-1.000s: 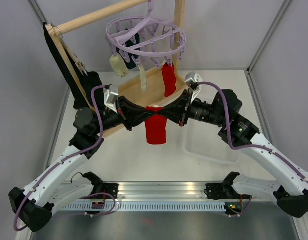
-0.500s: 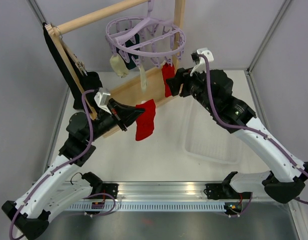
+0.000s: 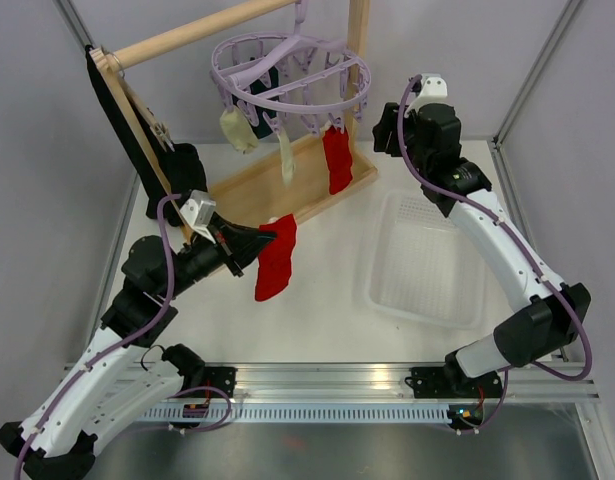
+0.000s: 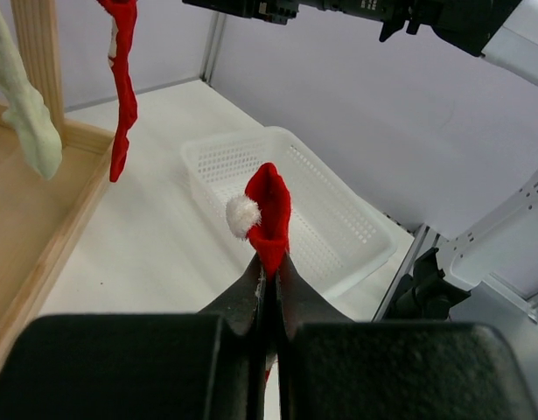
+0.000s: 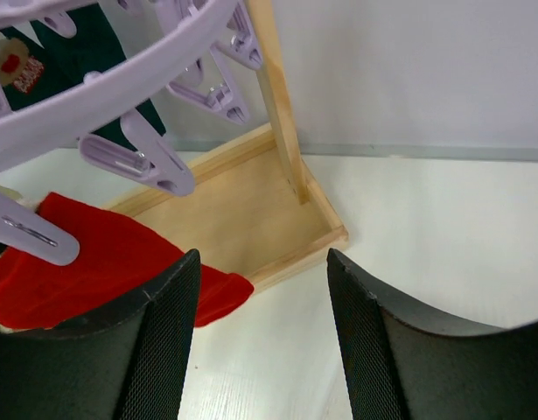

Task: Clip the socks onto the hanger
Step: Open the clamp at the hanger.

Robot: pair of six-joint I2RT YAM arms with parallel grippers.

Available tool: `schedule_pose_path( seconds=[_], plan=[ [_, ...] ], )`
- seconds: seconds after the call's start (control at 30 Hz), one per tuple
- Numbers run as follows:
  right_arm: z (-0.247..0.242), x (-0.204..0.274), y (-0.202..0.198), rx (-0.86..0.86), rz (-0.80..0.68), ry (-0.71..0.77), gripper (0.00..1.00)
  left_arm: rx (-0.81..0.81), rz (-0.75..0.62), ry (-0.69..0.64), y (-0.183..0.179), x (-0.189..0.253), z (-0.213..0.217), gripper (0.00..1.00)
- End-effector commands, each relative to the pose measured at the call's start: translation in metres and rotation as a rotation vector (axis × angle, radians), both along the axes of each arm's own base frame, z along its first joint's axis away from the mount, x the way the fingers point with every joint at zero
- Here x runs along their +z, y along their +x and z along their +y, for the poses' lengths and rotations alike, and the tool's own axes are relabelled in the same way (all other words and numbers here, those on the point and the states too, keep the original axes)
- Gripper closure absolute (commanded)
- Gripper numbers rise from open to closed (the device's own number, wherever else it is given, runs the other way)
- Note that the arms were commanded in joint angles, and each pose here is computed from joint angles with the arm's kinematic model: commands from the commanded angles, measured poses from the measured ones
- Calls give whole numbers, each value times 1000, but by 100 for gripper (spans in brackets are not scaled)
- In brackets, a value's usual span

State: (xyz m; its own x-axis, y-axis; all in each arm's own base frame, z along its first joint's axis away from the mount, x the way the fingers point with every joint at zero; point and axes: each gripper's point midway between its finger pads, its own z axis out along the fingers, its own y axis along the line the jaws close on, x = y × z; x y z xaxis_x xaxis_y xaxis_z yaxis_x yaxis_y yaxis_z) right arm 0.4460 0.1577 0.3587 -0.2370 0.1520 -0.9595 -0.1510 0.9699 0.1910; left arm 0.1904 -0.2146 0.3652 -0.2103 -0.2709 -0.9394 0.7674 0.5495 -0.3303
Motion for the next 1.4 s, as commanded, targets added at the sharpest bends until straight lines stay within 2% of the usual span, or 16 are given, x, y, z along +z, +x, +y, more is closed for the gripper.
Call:
schedule_pose_path(
  seconds=[0.0,0.37,0.7,0.93,1.07,1.23,1.37],
  plan=[
    [11,41,8,80,-165,16,35,-15,-42,31,-6,7,2,98],
    [40,62,15,229,-278,21,40,-38,-67,42,-9,7,0,98],
    [59,64,22,209,-314,18,43,-40,-95,41,-16,12,5,98],
    [61,66,33,134,-314,-22,54,-38,-97,53,-16,11,6,98],
    [58,69,37,101,-316,-34,56,-36,-99,55,-17,11,7,98],
    [66,68,34,126,-312,-53,66,-34,-97,55,-17,11,7,98],
    [87,73,21,171,-322,-75,66,-25,-96,58,-15,10,8,98]
  ],
)
